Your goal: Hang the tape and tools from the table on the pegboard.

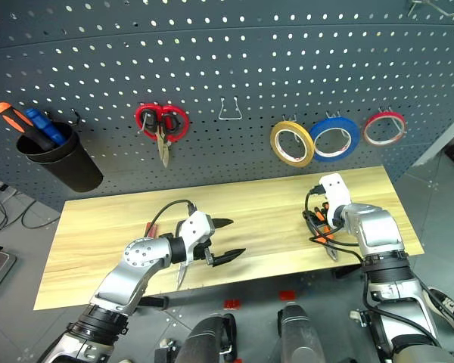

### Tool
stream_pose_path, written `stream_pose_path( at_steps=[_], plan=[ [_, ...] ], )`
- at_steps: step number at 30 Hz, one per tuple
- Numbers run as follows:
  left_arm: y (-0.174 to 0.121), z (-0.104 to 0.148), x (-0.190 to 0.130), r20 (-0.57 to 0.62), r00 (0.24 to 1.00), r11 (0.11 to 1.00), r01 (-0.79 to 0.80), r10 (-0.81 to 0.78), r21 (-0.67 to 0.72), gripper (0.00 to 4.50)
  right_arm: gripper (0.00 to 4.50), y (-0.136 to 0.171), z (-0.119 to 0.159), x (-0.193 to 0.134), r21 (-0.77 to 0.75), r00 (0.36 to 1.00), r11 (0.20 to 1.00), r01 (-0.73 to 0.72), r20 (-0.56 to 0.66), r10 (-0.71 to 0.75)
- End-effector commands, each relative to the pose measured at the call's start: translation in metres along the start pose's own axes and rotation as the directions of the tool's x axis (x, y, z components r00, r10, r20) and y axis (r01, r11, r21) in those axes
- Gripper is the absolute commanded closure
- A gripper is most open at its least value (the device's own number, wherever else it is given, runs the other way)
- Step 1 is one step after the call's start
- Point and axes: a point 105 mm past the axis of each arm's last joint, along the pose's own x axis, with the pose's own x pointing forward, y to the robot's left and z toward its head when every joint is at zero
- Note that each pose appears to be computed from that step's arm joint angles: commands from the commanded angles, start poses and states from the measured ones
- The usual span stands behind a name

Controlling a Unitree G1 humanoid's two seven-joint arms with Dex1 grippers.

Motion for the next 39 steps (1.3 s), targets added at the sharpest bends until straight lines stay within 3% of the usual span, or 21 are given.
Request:
stream_pose_path(
  at_steps=[1, 12, 21, 34, 39],
  plan=[
    [-0.006, 0.010, 0.002, 0.039, 0.999, 1.000, -0.002, 0.001, 0.012, 0.00, 0.02, 0.012, 0.016, -0.007, -0.023, 0.999, 0.999, -0.041, 0.024, 0.042],
    [-0.007, 0.016, 0.005, 0.058, 0.998, 1.000, -0.022, 0.022, 0.000, 0.00, 0.02, 0.000, -0.007, 0.008, -0.053, 0.999, 0.998, 0.014, -0.048, -0.017],
    [-0.007, 0.019, 0.006, 0.064, 0.998, 1.000, -0.027, 0.027, -0.004, 0.00, 0.02, -0.018, -0.013, 0.019, -0.012, 0.993, 0.996, 0.094, -0.065, -0.095],
    [-0.010, 0.025, 0.007, 0.076, 0.997, 1.000, -0.003, 0.003, -0.003, 0.00, 0.02, -0.017, -0.012, 0.028, 0.009, 0.992, 0.995, 0.099, -0.080, -0.098],
    [-0.010, 0.026, 0.006, 0.075, 0.997, 1.000, 0.002, -0.002, -0.002, 0.00, 1.49, -0.020, -0.010, 0.029, 0.016, 0.991, 0.994, 0.108, -0.074, -0.107]
  ],
)
